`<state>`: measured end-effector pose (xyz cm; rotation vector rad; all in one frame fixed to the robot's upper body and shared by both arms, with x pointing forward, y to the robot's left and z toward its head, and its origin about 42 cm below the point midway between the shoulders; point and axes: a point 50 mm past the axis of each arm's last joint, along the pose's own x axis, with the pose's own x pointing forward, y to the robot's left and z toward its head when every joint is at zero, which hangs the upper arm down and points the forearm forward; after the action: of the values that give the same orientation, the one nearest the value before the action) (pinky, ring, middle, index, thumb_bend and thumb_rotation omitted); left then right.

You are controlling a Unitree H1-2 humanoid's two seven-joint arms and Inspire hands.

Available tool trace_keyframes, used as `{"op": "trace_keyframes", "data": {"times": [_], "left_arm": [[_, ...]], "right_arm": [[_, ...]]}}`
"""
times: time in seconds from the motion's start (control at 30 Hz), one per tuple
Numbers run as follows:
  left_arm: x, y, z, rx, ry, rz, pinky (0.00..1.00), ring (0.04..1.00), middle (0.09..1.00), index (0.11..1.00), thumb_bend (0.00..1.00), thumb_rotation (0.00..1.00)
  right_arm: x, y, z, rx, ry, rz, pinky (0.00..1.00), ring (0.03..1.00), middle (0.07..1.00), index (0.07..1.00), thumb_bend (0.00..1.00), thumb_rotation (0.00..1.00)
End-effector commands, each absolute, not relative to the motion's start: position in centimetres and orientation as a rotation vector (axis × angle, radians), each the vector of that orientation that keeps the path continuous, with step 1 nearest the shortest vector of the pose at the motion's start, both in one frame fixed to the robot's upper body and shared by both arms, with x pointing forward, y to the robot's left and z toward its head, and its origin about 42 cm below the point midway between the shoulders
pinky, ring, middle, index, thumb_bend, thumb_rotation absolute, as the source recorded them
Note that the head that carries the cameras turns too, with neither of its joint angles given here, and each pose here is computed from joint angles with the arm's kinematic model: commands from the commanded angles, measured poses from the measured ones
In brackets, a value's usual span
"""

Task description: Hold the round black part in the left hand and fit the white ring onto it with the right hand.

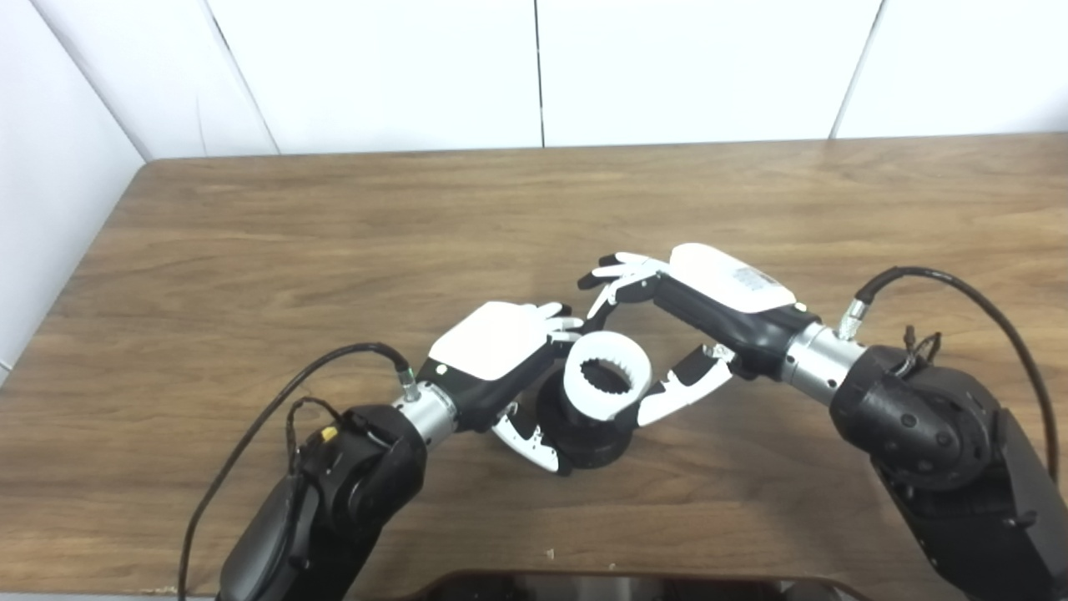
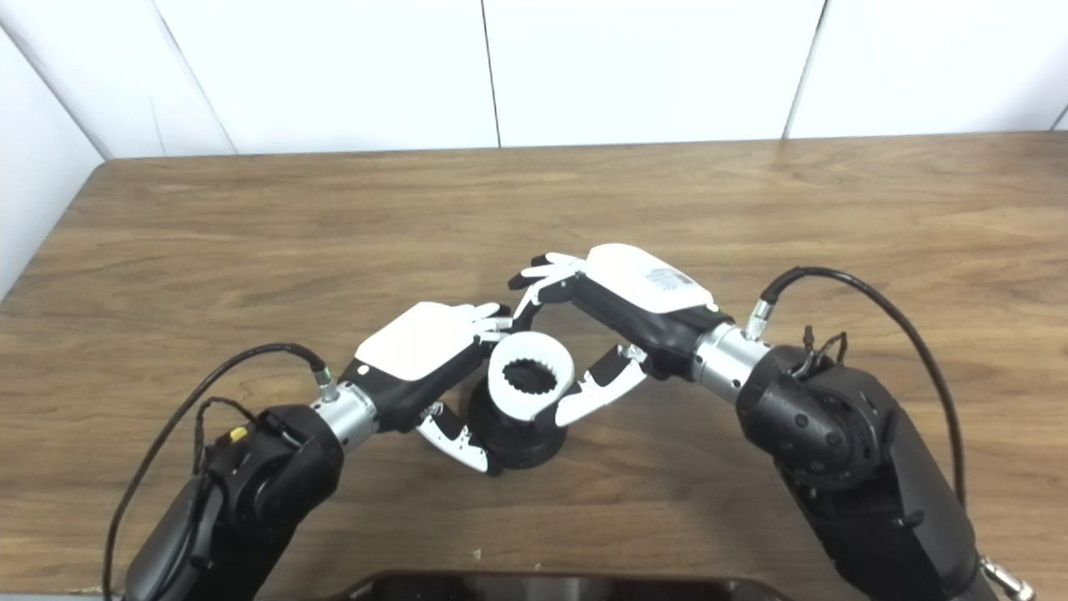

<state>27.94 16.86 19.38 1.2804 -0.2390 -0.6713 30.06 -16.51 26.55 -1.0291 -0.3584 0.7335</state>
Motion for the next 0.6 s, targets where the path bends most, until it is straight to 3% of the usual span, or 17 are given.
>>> {"op": "trace_keyframes", "data": {"times": [0.0,0.57], "left_arm": [[28.4,17.2,20.1,1.320,-0.260,-0.646,0.94,0.966,0.908,0.659,0.78,0.28],[28.1,17.4,20.5,1.314,-0.269,-0.639,0.93,0.970,0.910,0.660,0.78,0.28]], "right_arm": [[30.1,-16.1,27.5,-1.037,-0.428,0.718,0.82,0.951,0.872,0.615,0.75,0.32],[30.0,-15.1,26.5,-1.028,-0.403,0.728,0.83,0.959,0.877,0.617,0.76,0.33]]}}
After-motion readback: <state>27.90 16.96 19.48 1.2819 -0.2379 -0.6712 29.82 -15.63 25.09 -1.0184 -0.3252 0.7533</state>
